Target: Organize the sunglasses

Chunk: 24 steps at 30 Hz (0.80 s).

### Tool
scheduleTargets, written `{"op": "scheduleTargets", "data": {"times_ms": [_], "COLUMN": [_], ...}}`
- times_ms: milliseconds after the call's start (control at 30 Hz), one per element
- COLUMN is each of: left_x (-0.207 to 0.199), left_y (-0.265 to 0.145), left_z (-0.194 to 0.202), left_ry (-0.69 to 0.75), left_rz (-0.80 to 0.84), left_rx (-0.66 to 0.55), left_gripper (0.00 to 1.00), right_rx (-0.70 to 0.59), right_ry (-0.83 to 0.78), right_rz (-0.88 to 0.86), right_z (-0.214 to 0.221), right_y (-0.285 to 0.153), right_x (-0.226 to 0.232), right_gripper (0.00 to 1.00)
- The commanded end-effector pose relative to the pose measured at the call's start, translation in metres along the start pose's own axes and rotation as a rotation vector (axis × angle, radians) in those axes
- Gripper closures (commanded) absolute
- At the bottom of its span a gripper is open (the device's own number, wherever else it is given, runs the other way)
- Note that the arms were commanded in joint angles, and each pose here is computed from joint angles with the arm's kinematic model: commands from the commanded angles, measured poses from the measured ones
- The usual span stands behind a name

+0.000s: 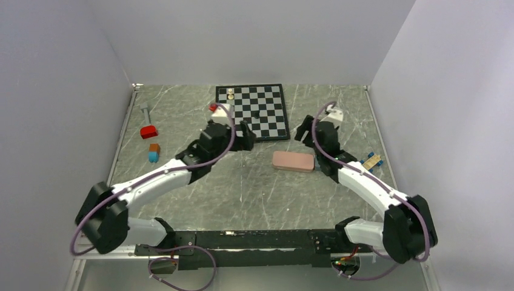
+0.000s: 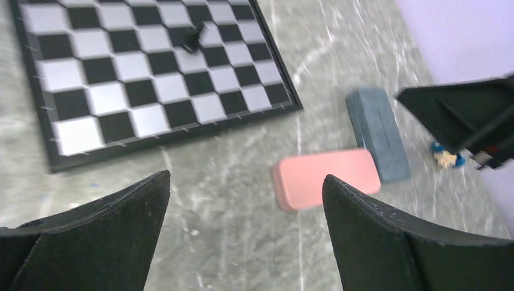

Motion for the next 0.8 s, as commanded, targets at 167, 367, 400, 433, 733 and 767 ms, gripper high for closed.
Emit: {"op": "scheduleTargets", "data": {"times_ms": [167, 367, 400, 433, 733, 767], "left_x": [0.079, 0.128, 0.131, 0.133, 0.144, 0.144], "left_y": [-0.059, -0.099, -0.104, -0.109, -0.132, -0.132], "left_z": [-0.048, -0.062, -0.063, -0.064, -0.063, -0.062], "left_ry": [-0.076, -0.16, -0.16, -0.161, -0.159, -0.155], "left_rz": [-0.236, -0.44, -0.452, -0.464, -0.534, -0.527], "left_rx": [-0.108, -0.228, -0.247, -0.266, -0.385, -0.387], "left_gripper": [0.01, 0.01, 0.01, 0.01, 0.01, 0.01], "right_rx": [-0.24, -0.317, -0.325, -0.334, -0.369, -0.37], "right_ry": [0.171, 0.129, 0.135, 0.136, 0.083, 0.079], "right_rz": [0.212, 0.337, 0.351, 0.36, 0.403, 0.403], "right_z": [-0.057, -0.07, -0.071, -0.072, -0.082, -0.082], "right_y": [-0.034, -0.055, -0.057, -0.059, -0.063, -0.062], "right_x": [-0.044, -0.065, -0.066, -0.068, -0.072, -0.071], "right_gripper": [0.0, 0.0, 0.0, 0.0, 0.0, 0.0]}}
Point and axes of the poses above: each gripper's point midway between its finger pads, its own y axis out along the fingers, its own x axis along the line the jaws close on, z = x × y, the point moved 7 cm from there along -y, back along the fingers, and after that the axes turned 2 degrees about -y, right-handed, at the moved point
